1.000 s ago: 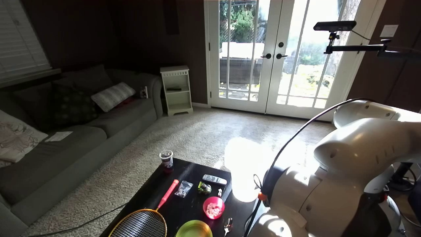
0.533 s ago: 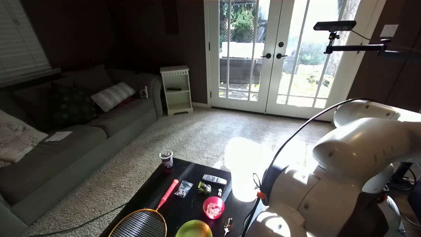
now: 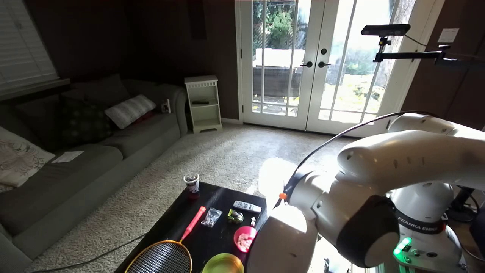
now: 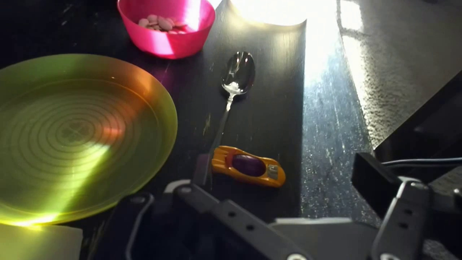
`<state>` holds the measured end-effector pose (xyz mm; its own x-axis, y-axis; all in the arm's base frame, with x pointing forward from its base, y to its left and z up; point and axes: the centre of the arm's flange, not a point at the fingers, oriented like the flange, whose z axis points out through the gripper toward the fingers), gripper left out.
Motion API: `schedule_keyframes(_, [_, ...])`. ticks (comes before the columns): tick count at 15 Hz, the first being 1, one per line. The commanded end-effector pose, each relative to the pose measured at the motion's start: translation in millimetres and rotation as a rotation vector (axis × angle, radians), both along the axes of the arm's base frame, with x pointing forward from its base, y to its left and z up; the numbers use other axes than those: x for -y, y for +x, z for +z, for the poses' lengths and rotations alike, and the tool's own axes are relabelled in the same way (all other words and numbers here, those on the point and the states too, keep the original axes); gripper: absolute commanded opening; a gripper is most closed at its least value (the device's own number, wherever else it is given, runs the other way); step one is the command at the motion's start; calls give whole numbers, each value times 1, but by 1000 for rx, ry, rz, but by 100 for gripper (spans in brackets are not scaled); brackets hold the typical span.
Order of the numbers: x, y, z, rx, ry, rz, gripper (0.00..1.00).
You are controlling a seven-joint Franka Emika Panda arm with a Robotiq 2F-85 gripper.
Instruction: Pick up the orange object and place it back on the table.
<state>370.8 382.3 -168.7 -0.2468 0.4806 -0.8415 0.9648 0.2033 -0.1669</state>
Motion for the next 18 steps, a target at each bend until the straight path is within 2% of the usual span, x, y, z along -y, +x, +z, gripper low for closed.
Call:
schedule_keyframes(1, [20,20,-8,14,122,-156,100])
schedule_keyframes(6, [64,12,3,58,260,-385,100])
schedule_keyframes(10, [75,-5,19,124,381,-551,100])
schedule_keyframes(15, [83,-15,45,245,541,-739,100])
schedule_keyframes(16, [84,-17,53,266,588,-768,100])
schedule_keyframes(17, [68,3,21,224,539,-704,100])
schedule_keyframes(18, [70,1,27,239,566,-728,100])
